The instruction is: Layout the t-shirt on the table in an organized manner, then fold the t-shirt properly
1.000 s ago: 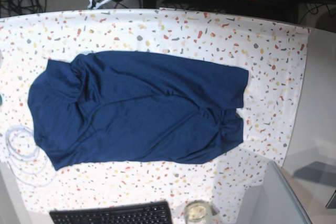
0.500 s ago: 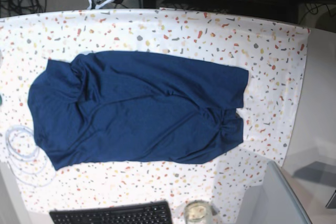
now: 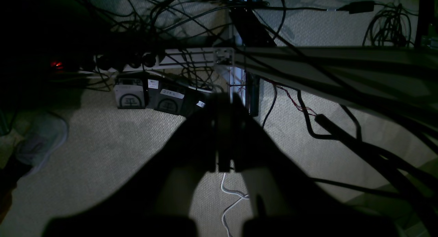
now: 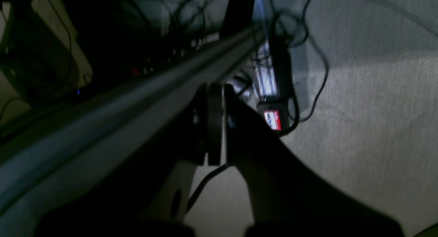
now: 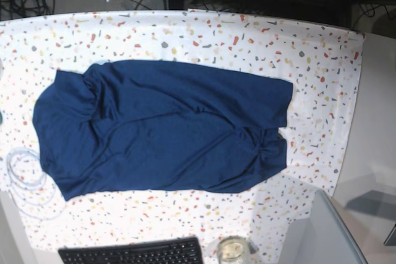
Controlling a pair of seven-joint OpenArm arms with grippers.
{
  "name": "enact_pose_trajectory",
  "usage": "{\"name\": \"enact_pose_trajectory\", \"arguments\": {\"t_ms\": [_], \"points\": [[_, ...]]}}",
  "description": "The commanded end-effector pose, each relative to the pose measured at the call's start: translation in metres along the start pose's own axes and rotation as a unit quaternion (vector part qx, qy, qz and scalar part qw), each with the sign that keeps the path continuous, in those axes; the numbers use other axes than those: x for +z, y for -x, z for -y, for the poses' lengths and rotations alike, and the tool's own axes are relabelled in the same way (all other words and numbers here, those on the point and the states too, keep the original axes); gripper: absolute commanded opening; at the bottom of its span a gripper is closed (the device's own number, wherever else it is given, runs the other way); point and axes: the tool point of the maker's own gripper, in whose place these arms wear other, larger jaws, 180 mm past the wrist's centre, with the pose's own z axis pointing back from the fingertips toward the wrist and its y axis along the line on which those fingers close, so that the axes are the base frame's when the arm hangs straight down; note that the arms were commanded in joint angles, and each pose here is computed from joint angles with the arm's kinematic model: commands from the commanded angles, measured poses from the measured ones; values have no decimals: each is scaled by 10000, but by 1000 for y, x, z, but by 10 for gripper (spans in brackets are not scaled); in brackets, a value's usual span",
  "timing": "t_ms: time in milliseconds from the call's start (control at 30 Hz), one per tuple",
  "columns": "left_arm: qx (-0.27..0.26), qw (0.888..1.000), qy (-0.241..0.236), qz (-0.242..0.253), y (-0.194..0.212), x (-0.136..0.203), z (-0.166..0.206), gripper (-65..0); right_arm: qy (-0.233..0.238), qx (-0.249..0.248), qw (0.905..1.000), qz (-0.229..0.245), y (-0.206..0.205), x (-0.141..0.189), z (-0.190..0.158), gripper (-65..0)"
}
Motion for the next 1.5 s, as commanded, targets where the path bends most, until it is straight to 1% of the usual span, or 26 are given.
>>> {"name": "enact_pose_trajectory", "arguments": {"t_ms": [0,133,167,200,333,367,400,433,533,600,633,667,767,833,867,967,1000,1067,1133,1167,1233,1267,1300,1367,1400,1467], "points": [[15,10000,0,-1,3,3,-3,-650,-66,-29,9999,-93,11,2,-2,-635],[15,10000,0,-1,3,3,-3,-650,-34,-50,9998,-177,22,6,2,-630],[15,10000,0,-1,3,3,-3,-650,-29,-54,9998,-205,24,6,2,-617],[11,10000,-7,-1,3,3,-4,-650,-23,-59,9997,-234,26,7,3,-594],[-59,10000,-6,-28,6,6,-7,-650,53,-103,9992,-371,45,14,11,-452],[-12,10000,-12,-3,7,7,-7,-650,81,-131,9991,-394,49,16,13,-446],[2,10000,-28,-36,12,10,-9,-650,115,-155,9989,-432,55,19,17,-458],[-68,9999,-86,-12,13,15,-19,-650,160,-200,9984,-505,67,24,20,-488],[-291,9994,-18,189,12,34,-34,-650,312,-138,9981,-514,85,39,36,-638],[-466,9978,-30,467,2,51,-45,-650,438,4,9982,-405,93,53,47,-650],[-510,9970,-62,582,1,62,-50,-650,444,59,9985,-311,95,58,45,-636],[-538,9956,-63,759,-4,73,-52,-650,460,117,9987,-198,99,64,41,-642],[-497,9901,-20,1311,-28,106,-55,-650,569,436,9970,297,86,90,40,-648],[-318,9842,57,1743,-49,125,-51,-650,638,717,9933,640,67,108,40,-648],[-183,9790,121,2025,-64,139,-48,-650,694,881,9902,834,53,117,42,-648],[302,9642,423,2601,-101,175,-30,-650,869,1319,9815,1087,22,143,48,-648],[445,9572,581,2801,-116,186,-20,-650,918,1474,9780,1160,7,149,48,-648],[475,9451,871,3112,-140,204,-1,-650,1077,1767,9696,1303,-21,163,60,-648],[279,9330,1129,3406,-165,216,20,-650,1200,1792,9605,1759,-63,182,76,-648],[174,9273,1234,3531,-176,222,29,-650,1177,1736,9545,2122,-91,193,78,-648],[67,9163,1367,3763,-195,228,39,-650,1074,1674,9392,2801,-142,220,79,-648],[18,9129,1393,3836,-206,227,43,-650,997,1653,9322,3061,-162,232,76,-648],[-6,9128,1349,3855,-215,222,44,-650,884,1669,9266,3252,-180,242,70,-648],[-46,9186,1038,3812,-233,209,36,-650,645,1688,9190,3505,-215,256,52,-648],[-88,9221,826,3779,-245,202,29,-650,503,1710,9165,3582,-233,260,41,-648],[-91,9262,644,3714,-270,190,24,-650,274,1701,9165,3611,-262,261,24,-644]]}}
